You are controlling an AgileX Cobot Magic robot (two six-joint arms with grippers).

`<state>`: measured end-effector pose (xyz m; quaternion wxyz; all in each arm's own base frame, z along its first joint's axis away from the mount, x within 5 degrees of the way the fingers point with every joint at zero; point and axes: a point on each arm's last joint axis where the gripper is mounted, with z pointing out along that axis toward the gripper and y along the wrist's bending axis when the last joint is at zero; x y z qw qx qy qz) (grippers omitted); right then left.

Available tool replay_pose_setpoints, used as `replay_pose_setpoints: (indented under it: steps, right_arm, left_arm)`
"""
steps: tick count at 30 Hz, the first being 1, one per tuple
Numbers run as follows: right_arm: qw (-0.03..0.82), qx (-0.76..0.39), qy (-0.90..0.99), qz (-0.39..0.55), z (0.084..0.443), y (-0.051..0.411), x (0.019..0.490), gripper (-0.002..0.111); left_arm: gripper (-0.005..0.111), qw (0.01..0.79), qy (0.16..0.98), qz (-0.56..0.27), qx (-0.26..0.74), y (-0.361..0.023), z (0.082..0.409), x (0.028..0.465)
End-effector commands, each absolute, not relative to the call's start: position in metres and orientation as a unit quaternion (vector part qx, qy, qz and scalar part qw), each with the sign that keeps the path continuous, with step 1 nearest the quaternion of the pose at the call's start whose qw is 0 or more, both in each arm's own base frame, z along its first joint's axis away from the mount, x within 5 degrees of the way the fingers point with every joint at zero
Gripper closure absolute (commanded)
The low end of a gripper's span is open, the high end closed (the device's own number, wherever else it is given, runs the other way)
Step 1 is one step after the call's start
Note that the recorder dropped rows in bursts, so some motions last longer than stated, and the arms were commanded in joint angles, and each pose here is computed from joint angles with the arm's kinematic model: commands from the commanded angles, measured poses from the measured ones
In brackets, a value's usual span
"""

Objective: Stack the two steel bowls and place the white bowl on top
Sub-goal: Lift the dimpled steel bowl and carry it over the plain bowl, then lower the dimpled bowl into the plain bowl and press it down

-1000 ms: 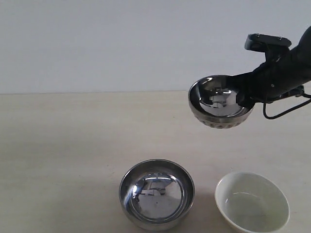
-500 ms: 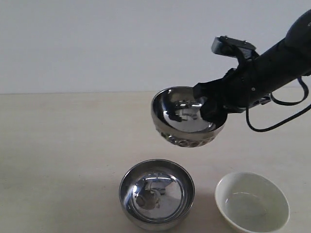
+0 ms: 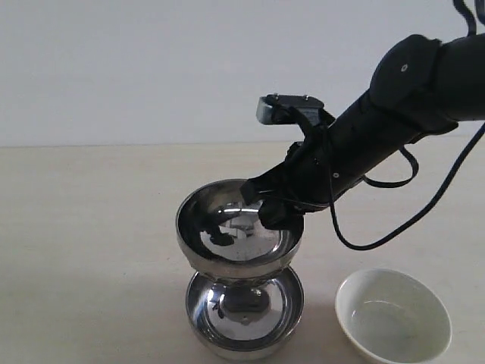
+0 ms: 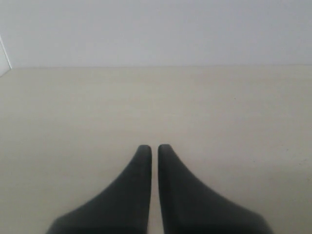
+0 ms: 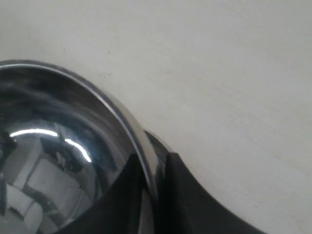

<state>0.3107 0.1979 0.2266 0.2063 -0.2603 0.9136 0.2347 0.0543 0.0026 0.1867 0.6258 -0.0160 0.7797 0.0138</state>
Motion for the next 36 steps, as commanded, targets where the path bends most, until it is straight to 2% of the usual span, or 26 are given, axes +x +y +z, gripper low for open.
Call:
replay_pose_setpoints:
  steps: [1,12,25,28,33,36]
  right_arm:
    - [0.183,-0.265,0.919,0.225,0.207,0.201,0.314,0.108]
    - [0.149,-0.298,0.921,0.201,0.177,0.204,0.317,0.108]
    - [0.145,-0.337,0.908,0.204,0.176,0.216,0.308,0.108]
    - [0.146,-0.338,0.907,0.204,0.177,0.216,0.308,0.099]
    - [0.146,-0.336,0.908,0.204,0.177,0.216,0.308,0.068]
    - [0.145,-0.336,0.908,0.204,0.177,0.216,0.308,0.068]
  left_arm:
    - [0.103,0.625,0.780,0.008,-0.024,0.003,0.185,0.054]
    - [0.103,0.625,0.780,0.008,-0.024,0.003,0.185,0.054]
    - [0.103,0.625,0.780,0.008,-0.024,0.003,0.185,0.054]
    - [0.103,0.625,0.780,0.008,-0.024,0.003,0.185,0.054]
    - [0.103,0.625,0.780,0.008,-0.024,0.003,0.185,0.054]
    - [0.103,0.625,0.780,0.008,-0.024,0.003,0.185,0.054]
